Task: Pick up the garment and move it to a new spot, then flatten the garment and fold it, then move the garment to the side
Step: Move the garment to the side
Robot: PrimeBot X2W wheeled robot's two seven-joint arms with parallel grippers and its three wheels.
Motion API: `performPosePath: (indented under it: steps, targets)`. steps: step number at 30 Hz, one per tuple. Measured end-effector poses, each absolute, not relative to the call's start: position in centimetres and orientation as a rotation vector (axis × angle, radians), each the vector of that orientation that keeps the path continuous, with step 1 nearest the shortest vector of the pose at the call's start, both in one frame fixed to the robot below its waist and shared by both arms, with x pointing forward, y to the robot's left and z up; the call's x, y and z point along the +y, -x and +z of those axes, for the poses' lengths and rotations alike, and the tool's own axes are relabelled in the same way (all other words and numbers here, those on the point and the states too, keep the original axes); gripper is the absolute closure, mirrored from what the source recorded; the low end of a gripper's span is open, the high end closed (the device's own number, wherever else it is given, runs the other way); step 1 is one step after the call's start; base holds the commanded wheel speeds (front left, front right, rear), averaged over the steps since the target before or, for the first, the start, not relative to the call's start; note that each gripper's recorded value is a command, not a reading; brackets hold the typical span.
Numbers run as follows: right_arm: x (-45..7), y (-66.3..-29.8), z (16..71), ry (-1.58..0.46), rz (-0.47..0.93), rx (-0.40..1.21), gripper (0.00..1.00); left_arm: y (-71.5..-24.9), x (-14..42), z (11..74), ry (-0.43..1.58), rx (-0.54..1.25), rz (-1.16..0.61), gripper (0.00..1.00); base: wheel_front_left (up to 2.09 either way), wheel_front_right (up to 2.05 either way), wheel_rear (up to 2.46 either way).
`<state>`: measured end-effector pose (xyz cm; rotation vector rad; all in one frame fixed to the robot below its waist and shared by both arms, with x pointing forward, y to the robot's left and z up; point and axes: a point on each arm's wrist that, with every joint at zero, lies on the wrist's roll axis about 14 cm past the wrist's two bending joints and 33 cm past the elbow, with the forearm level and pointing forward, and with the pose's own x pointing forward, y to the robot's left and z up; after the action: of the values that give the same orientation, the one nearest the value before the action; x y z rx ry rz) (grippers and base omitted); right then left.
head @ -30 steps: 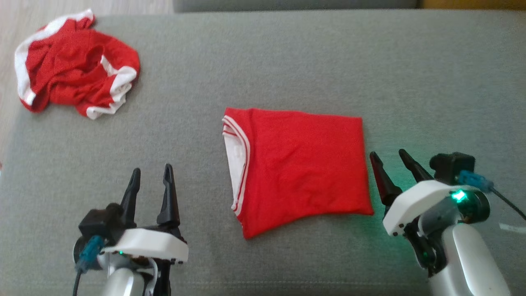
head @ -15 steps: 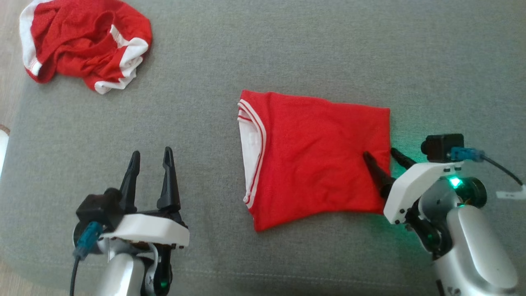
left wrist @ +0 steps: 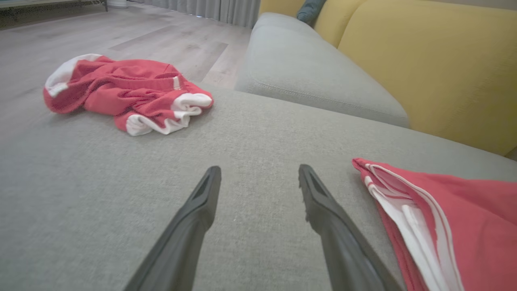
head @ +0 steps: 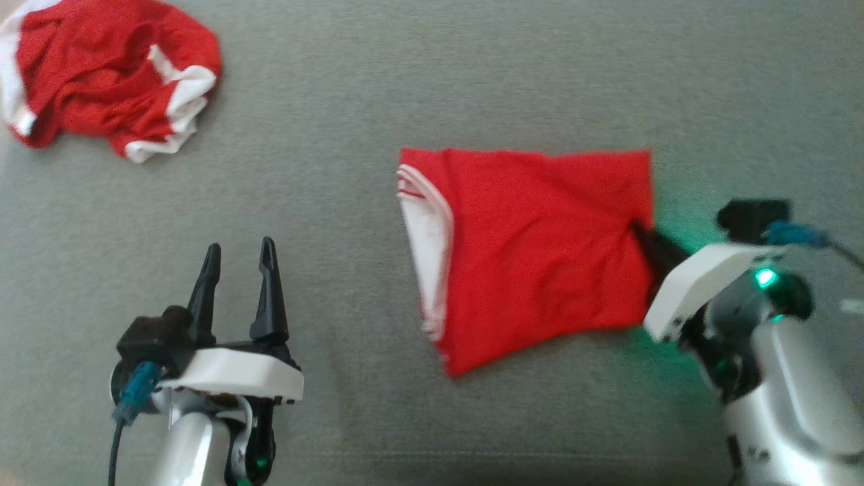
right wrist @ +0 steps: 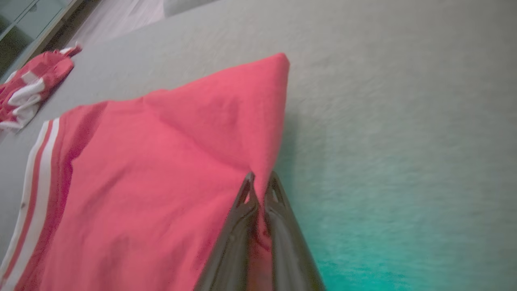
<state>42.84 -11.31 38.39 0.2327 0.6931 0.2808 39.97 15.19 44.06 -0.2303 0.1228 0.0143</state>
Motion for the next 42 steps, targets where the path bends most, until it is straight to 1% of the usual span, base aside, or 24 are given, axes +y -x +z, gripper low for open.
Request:
performPosePath:
  steps: [4,7,18,22,26,30,35,36,42]
  targets:
    - [-15.1,-45.1,40.6,-0.225,0.175,0.583,1.0,-41.0,13.5,44.0,0.23,0.119,-0.043,0.0,0.0,0.0,0.0]
    - [-17.8,-45.6,41.8,-0.225,0.102,0.531,1.0,-41.7,11.7,43.8,0.226,0.125,-0.102,0.0,0.0,0.0,0.0]
    - [-27.7,-42.5,43.6,-0.214,-0.169,0.456,1.0,-45.3,2.2,43.9,0.228,0.121,-0.396,0.0,0.0,0.0,0.0]
    - [-30.2,-41.5,44.2,-0.208,-0.245,0.43,1.0,-45.9,-1.1,43.5,0.238,0.134,-0.488,0.0,0.0,0.0,0.0]
    - [-31.8,-40.4,43.7,-0.204,-0.3,0.442,1.0,-45.9,-3.3,42.7,0.254,0.156,-0.55,0.0,0.0,0.0,0.0]
    - [-32.6,-41.0,43.3,-0.197,-0.323,0.441,1.0,-46.2,-4.2,42.0,0.266,0.172,-0.573,0.0,0.0,0.0,0.0]
    - [-32.9,-43.2,44.1,-0.204,-0.32,0.409,1.0,-46.8,-2.9,42.2,0.256,0.16,-0.538,0.0,0.0,0.0,0.0]
    - [-32.9,-43.2,44.1,-0.204,-0.32,0.409,1.0,-46.8,-2.9,42.2,0.256,0.16,-0.538,0.0,0.0,0.0,0.0]
    - [-34.8,-46.5,45.6,-0.17,-0.348,0.38,1.0,-47.3,-0.9,41.9,0.24,0.156,-0.48,0.0,0.0,0.0,0.0]
